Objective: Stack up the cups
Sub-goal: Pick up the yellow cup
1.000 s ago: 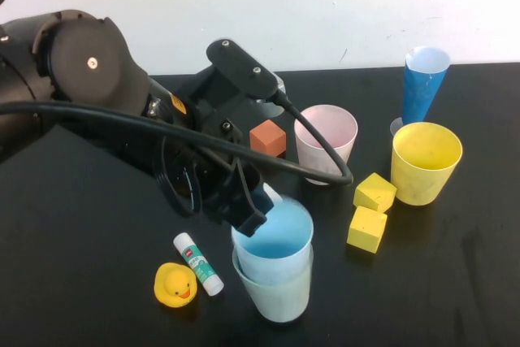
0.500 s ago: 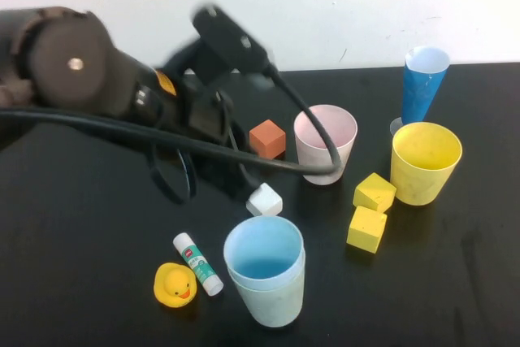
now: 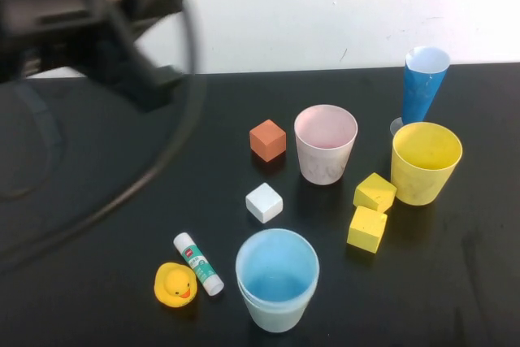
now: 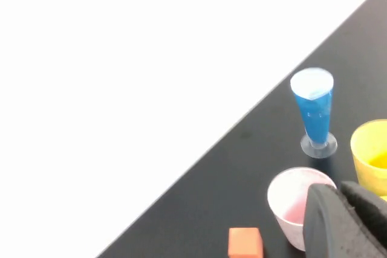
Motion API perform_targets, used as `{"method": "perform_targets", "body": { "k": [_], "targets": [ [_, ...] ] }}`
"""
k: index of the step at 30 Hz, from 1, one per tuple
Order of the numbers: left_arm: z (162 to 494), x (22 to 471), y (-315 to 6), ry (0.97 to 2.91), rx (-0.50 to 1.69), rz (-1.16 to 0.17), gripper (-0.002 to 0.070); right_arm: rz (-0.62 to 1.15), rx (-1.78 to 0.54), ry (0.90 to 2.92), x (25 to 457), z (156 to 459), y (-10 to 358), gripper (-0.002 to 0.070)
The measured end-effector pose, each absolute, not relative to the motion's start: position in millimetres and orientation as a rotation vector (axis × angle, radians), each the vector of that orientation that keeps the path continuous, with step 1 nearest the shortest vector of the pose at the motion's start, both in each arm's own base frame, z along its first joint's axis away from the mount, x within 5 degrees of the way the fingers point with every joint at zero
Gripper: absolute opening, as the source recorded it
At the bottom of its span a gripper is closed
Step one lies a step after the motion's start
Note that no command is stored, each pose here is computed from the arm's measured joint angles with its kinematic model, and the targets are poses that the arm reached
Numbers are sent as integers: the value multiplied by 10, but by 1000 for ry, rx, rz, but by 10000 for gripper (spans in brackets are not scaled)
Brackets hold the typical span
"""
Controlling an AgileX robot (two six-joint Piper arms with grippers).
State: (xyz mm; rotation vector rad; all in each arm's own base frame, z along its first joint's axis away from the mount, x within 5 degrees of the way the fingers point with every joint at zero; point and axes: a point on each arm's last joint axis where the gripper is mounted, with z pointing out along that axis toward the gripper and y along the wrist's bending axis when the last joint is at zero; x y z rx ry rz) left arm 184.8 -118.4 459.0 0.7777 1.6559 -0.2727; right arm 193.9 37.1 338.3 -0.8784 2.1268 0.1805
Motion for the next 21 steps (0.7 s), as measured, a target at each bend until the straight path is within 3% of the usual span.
{"method": "perform_targets", "body": {
  "k": [4,12,14,18,21],
  "targets": [
    [4532,1602,-1010,1596,774,-217,2,253,-933,2168,2375,3265,407,-3],
    [3891,1138,-673,1626,828,-94,2,329,-973,2234,2908,3031,497,13],
    [3755,1039,-609,1647,791,-118,2,343,-992,2242,2995,2983,544,67],
    [3525,908,-504,1655,723,-130,2,349,-1020,2243,3188,2909,632,293],
    [3417,857,-454,1659,725,-100,2,336,-1007,2249,3345,2824,649,409]
  ]
}}
